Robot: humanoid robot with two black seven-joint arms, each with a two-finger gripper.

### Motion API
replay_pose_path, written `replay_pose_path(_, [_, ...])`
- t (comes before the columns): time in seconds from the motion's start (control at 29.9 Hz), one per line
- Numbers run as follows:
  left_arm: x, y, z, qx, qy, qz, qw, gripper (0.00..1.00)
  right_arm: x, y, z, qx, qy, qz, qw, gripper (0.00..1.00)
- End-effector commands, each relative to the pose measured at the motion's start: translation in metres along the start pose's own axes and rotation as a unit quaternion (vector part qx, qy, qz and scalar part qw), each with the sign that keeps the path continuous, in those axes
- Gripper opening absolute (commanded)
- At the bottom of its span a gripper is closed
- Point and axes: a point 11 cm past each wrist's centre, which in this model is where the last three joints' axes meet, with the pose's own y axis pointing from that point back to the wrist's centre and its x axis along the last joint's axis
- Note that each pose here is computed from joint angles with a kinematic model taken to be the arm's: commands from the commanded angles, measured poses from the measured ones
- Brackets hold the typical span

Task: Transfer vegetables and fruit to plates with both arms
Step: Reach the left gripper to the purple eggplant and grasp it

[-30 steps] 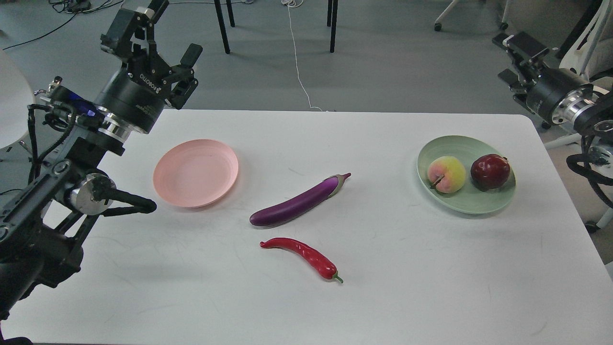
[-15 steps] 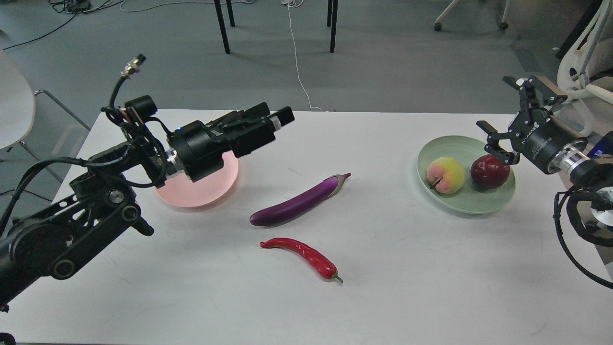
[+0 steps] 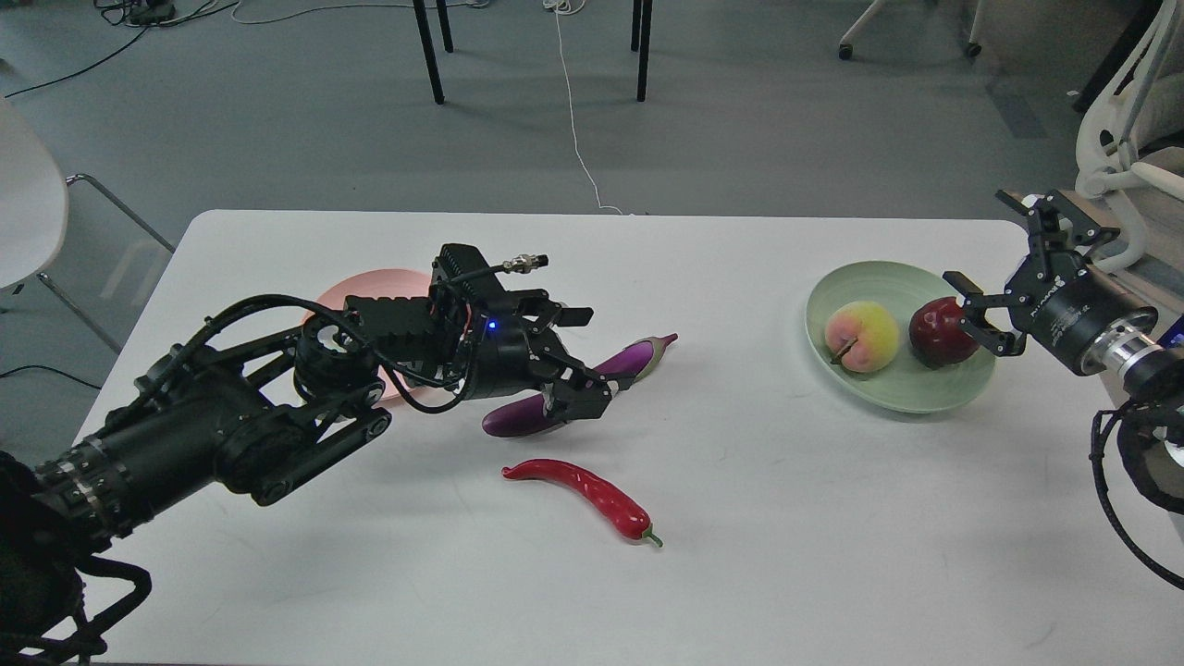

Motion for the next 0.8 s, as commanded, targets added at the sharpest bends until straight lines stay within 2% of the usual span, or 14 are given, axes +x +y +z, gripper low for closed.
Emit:
replay_pose_path(0.0, [-0.012, -0.015, 0.003, 0.001, 0.006, -0.016, 1.0, 0.98, 0.004, 0.003, -0.002, 0.001, 0.002, 0.005, 1.0, 0.98])
replay_pose_path(0.33, [-0.046, -0.029, -0.016, 0.053, 0.016, -0.044, 0.997, 0.96, 0.006, 0.007, -0.004, 0.001, 0.003, 0.007, 1.0, 0.98])
replay_pose_path(0.47, [-0.054, -0.028, -0.017, 0.054, 0.011, -0.054, 0.997, 0.94, 0.007, 0.007, -0.005, 0.001, 0.004, 0.009, 1.0, 0.98])
replay_pose_path(0.53, [-0.058, -0.028, -0.016, 0.053, 0.011, -0.059, 0.997, 0.88, 0.007, 0.008, -0.004, 0.001, 0.004, 0.01, 1.0, 0.98])
replay_pose_path(0.67, [-0.063, -0.028, -0.016, 0.055, 0.011, -0.067, 0.996, 0.63, 0.007, 0.008, -0.004, 0.001, 0.004, 0.01, 1.0, 0.98])
replay_pose_path(0.77, [-0.067, -0.026, -0.02, 0.061, 0.012, -0.073, 0.995, 0.55, 0.007, 0.008, -0.004, 0.001, 0.004, 0.01, 1.0, 0.98])
